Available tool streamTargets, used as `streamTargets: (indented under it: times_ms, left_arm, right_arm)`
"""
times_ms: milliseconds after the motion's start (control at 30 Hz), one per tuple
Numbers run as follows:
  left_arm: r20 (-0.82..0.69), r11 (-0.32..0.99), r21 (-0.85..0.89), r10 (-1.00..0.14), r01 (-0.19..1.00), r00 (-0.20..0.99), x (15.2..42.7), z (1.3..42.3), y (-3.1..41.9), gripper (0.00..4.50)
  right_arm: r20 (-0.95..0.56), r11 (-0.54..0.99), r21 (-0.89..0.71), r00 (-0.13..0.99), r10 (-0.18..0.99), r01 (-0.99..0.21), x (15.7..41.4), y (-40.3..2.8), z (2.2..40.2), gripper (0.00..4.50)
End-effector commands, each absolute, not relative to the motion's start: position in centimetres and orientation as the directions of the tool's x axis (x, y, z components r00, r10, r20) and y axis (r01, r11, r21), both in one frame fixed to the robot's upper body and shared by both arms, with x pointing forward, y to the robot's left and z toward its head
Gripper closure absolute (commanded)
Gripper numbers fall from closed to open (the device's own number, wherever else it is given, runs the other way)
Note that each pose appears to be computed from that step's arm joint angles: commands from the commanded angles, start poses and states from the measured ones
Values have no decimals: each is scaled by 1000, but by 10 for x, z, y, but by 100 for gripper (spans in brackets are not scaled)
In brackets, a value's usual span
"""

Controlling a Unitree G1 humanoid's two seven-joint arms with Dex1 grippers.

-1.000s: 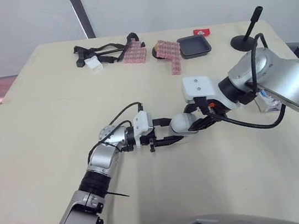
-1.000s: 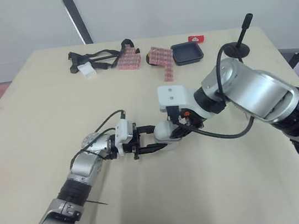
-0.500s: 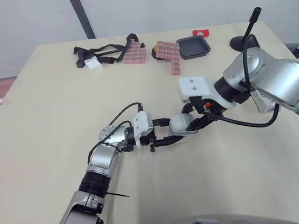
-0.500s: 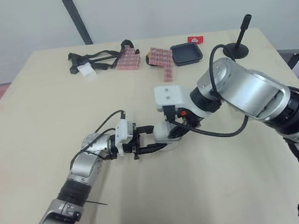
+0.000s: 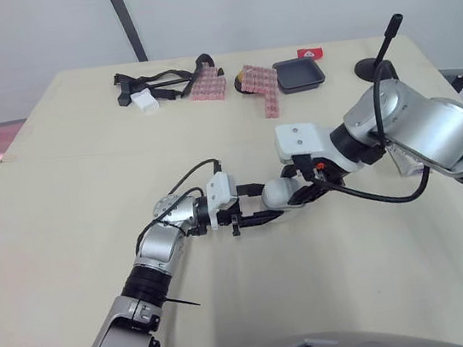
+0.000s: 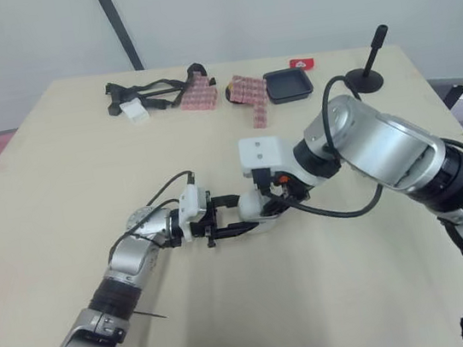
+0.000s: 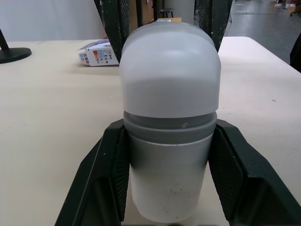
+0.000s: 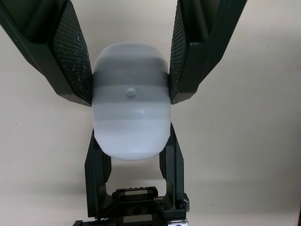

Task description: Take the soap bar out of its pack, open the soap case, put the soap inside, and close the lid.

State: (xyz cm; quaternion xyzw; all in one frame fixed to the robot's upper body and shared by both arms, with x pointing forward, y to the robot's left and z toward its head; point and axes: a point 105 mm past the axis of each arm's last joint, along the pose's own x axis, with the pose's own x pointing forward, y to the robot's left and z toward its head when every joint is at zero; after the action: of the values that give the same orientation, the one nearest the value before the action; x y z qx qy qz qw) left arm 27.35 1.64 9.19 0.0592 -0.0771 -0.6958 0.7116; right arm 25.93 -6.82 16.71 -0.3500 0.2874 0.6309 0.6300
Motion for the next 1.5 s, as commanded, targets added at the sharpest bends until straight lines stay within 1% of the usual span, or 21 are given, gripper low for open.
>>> streamTargets:
  times_ms: [33, 500, 567, 600, 700, 733, 933, 1100, 1200, 1300, 1467, 1500]
  left_arm:
    - [42, 42, 207, -999, 977, 34, 276, 97, 18, 263]
    - [39, 46, 205, -999, 978, 38, 276, 97, 18, 263]
    - [39, 45, 205, -999, 978, 37, 276, 97, 18, 263]
    - [39, 45, 205, -999, 978, 38, 276, 97, 18, 263]
    - [39, 45, 205, -999, 978, 37, 276, 97, 19, 263]
    - [39, 44, 205, -999, 978, 37, 276, 97, 19, 263]
    - [39, 43, 204, -999, 978, 36, 275, 97, 19, 263]
    - [39, 44, 203, -999, 978, 37, 274, 97, 20, 263]
    - [42, 48, 203, -998, 978, 40, 274, 97, 21, 263]
    - [46, 51, 198, -998, 979, 42, 273, 97, 22, 263]
    - [52, 50, 192, -998, 980, 41, 272, 98, 22, 263]
    - [55, 50, 190, -998, 981, 40, 272, 98, 22, 263]
  right_arm:
    - [-840, -24, -3, -10, 543, -1000, 254, -73, 140, 258]
    - [-835, -12, 18, -22, 550, -1000, 255, -71, 137, 258]
    - [-831, 0, 25, -21, 556, -1000, 255, -72, 138, 155]
    - [-830, 0, 27, -22, 558, -1000, 256, -73, 139, 127]
    - [-825, 15, 23, -11, 565, -1000, 257, -75, 140, 23]
    - [-824, 20, 23, -7, 567, -1000, 258, -77, 140, 2]
    - [-806, 86, 11, 42, 590, -996, 262, -96, 139, 2]
    - [-738, 174, 26, 99, 667, -984, 262, -110, 140, 2]
    - [-628, 240, 23, 173, 759, -971, 267, -117, 146, 2]
    - [-513, 242, 15, 200, 835, -970, 262, -130, 146, 2]
    - [-370, 273, -20, 261, 892, -962, 252, -146, 136, 2]
    - [-340, 273, -33, 268, 902, -961, 250, -148, 136, 57]
